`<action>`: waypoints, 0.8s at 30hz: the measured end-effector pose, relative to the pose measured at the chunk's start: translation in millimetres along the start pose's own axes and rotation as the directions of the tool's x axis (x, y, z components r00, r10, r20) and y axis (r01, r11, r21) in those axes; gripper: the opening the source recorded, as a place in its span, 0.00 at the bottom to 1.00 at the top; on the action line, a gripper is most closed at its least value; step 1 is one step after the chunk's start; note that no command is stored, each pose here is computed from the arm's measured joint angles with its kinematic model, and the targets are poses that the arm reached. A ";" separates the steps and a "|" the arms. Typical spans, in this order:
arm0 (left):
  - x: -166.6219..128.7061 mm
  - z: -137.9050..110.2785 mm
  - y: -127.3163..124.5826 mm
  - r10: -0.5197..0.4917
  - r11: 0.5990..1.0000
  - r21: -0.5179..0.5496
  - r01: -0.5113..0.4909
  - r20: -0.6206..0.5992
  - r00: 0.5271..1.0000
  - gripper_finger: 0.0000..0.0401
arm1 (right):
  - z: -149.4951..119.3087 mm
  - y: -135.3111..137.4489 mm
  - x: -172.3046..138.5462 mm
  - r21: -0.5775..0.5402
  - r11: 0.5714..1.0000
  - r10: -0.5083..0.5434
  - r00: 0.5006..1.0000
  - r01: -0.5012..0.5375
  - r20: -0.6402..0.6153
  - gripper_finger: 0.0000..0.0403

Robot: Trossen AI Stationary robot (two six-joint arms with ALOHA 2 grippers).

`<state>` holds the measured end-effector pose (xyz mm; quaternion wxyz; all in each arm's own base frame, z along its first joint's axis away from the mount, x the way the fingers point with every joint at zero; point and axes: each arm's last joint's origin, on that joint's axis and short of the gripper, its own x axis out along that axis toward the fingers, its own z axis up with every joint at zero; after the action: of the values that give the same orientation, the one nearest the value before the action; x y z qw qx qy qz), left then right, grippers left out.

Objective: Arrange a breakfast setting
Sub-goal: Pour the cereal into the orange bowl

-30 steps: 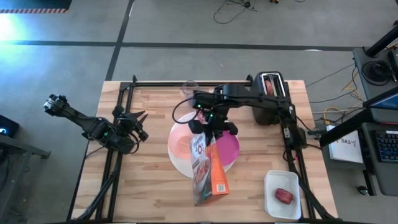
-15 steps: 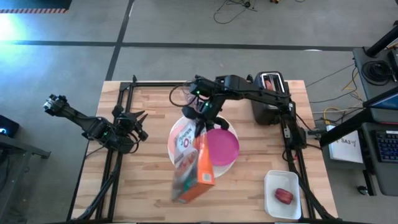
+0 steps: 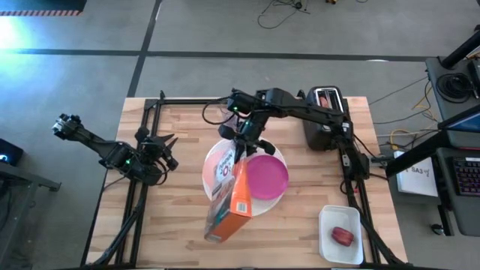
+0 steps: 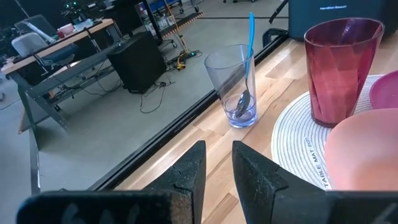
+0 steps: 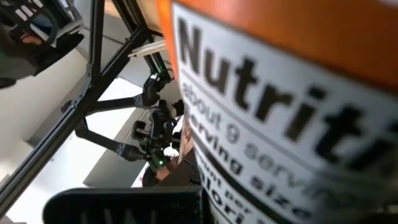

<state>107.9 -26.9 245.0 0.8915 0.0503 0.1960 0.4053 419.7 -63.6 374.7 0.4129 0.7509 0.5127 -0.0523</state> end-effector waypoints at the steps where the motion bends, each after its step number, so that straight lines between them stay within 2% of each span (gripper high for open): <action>1: 0.0 0.0 0.0 0.000 1.000 0.000 0.000 0.000 1.000 0.16 | 2.4 0.0 1.4 0.005 1.000 -0.003 1.000 0.003 -0.003 0.02; 15: -0.2 -0.1 0.3 -0.008 1.000 -0.003 0.008 -0.006 1.000 0.16 | 10.3 -2.0 -0.8 0.089 0.996 -0.004 0.997 0.011 -0.080 0.02; 24: -0.3 -0.2 0.5 -0.013 1.000 -0.005 0.013 -0.010 1.000 0.16 | 12.8 -2.1 -4.2 0.119 0.993 0.003 0.997 0.006 -0.077 0.02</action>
<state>107.3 -26.8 245.0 0.8932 0.0446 0.2000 0.4002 420.5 -75.0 367.2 0.3471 0.7753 0.5249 -0.0541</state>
